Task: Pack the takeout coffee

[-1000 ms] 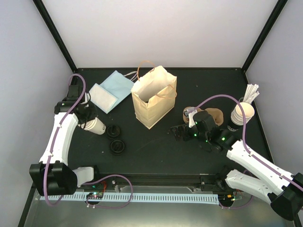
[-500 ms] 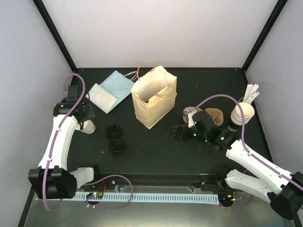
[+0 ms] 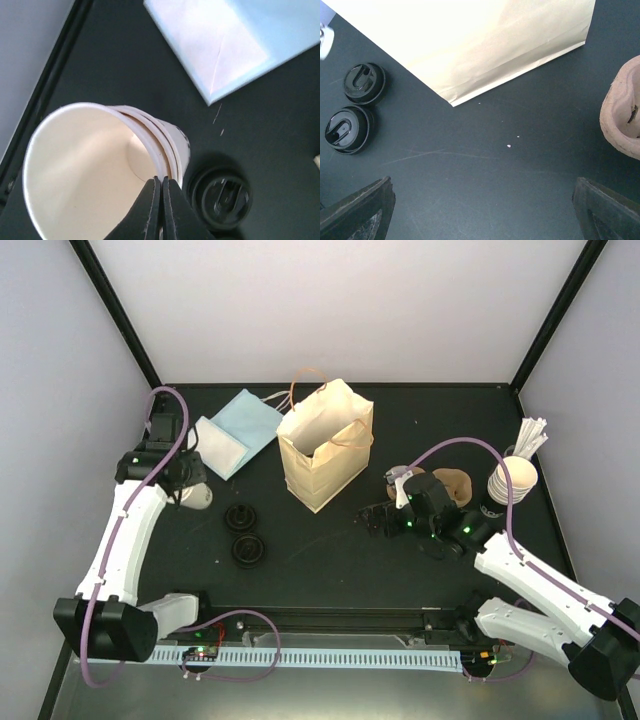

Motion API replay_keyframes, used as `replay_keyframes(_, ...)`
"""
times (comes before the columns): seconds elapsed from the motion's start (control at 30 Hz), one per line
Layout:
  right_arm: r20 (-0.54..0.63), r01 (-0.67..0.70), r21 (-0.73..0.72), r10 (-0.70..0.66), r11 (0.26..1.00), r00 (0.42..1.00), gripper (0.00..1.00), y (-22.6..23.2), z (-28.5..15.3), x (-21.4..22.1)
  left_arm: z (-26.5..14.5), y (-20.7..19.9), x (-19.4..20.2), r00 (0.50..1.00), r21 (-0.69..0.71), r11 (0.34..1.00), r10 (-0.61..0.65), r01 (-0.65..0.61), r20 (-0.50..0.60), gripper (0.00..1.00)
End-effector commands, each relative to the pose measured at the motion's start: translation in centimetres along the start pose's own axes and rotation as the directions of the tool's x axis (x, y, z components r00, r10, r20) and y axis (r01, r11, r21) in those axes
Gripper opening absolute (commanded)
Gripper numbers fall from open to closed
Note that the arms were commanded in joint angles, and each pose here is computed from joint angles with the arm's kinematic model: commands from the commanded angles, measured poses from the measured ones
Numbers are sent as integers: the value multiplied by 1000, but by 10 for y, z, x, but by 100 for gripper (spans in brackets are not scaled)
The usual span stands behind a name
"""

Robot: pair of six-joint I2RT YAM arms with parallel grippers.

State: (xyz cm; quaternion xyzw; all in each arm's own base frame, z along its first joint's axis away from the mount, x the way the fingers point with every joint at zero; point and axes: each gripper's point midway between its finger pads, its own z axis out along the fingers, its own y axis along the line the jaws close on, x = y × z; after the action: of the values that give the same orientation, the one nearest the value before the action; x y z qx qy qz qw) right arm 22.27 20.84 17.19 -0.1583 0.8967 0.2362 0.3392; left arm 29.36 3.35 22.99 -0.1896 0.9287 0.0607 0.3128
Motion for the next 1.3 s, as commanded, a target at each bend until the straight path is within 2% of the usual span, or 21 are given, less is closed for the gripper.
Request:
replay_keyframes(0.0, 44, 8, -21, -7, 1000, 999, 99, 6, -6, -14, -25, 1, 10, 999, -1, 1000, -23, 23, -48, 2)
replay_keyframes(0.1, 30, 8, -15, -7, 1000, 1000, 99, 5, -5, -12, -13, 4, 2, 996, -19, 1000, 25, -24, 86, 2)
replay_keyframes(0.13, 32, 9, -17, -9, 1000, 999, 99, 5, -4, -11, -6, 8, 6, 998, -27, 999, 35, -33, 59, 2)
replay_keyframes(0.2, 37, 12, -25, -11, 1000, 999, 99, 6, -3, -13, -23, 10, 11, 998, -49, 999, -2, -1, -66, 2)
replay_keyframes(0.27, 23, 7, -22, -6, 1000, 1000, 99, 7, -3, -13, -28, 2, 9, 999, -19, 1000, 23, -23, -34, 2)
replay_keyframes(0.3, 22, 6, -24, -6, 1000, 1000, 99, 7, -3, -13, -20, 2, 2, 998, -13, 999, 34, -34, 43, 2)
replay_keyframes(0.33, 28, 5, -28, -5, 1000, 1000, 99, 8, -3, -14, -9, 3, 5, 997, -5, 999, 48, -48, 58, 2)
replay_keyframes(0.43, 27, 7, -32, -6, 999, 1000, 99, 9, -2, -14, -16, 5, 13, 998, -12, 1000, 3, -4, -55, 2)
replay_keyframes(0.5, 27, 5, -28, -5, 1000, 1000, 99, 9, -3, -16, -3, 0, 9, 999, -2, 999, 47, -48, -21, 1)
replay_keyframes(0.53, 33, 6, -30, -5, 1000, 999, 99, 9, -4, -16, 5, 2, 16, 996, -14, 997, 76, -77, -42, 2)
replay_keyframes(0.6, 33, 4, -29, -3, 1000, 999, 99, 8, -2, -14, -8, 5, 20, 993, -41, 998, 38, -42, -111, 2)
replay_keyframes(0.7, 22, -1, -26, 1, 1000, 1000, 99, 7, -2, -11, 7, -1, 18, 995, -19, 996, 92, -92, -24, 2)
replay_keyframes(0.73, 24, -2, -28, 3, 1000, 1000, 99, 7, -1, -10, 12, -3, 20, 994, 0, 994, 107, -107, -33, 2)
replay_keyframes(0.8, 28, -3, -31, 4, 1000, 1000, 99, 7, -1, -11, -4, -5, 25, 988, -1, 998, 58, -58, -140, 2)
replay_keyframes(0.83, 23, -7, -27, 7, 1000, 1000, 99, 7, -2, -10, -8, -7, 25, 989, -4, 999, 50, -51, -141, 2)
replay_keyframes(0.93, 28, -9, -25, 9, 1000, 1000, 99, 6, -3, -11, 15, -12, 22, 997, 34, 996, 82, -82, -5, 2)
replay_keyframes(1.03, 34, -4, -25, 5, 1000, 999, 99, 6, -4, -12, 0, -19, 31, 987, 63, 997, 45, -36, -153, 1)
replay_keyframes(1.1, 25, -7, -14, 7, 1000, 1000, 99, 5, -5, -11, -3, -26, 28, 992, 92, 994, 67, -57, -111, 2)
replay_keyframes(1.17, 35, -8, -21, 9, 1000, 999, 99, 5, -4, -11, 19, -21, 28, 997, 71, 995, 72, -71, -17, 2)
replay_keyframes(1.2, 38, -11, -30, 12, 999, 999, 99, 6, -3, -11, 22, -20, 28, 997, 76, 995, 70, -67, -40, 2)
replay_keyframes(1.27, 29, -11, -37, 12, 999, 999, 99, 8, -3, -12, 4, -21, 40, 979, 69, 997, 42, -29, -198, 2)
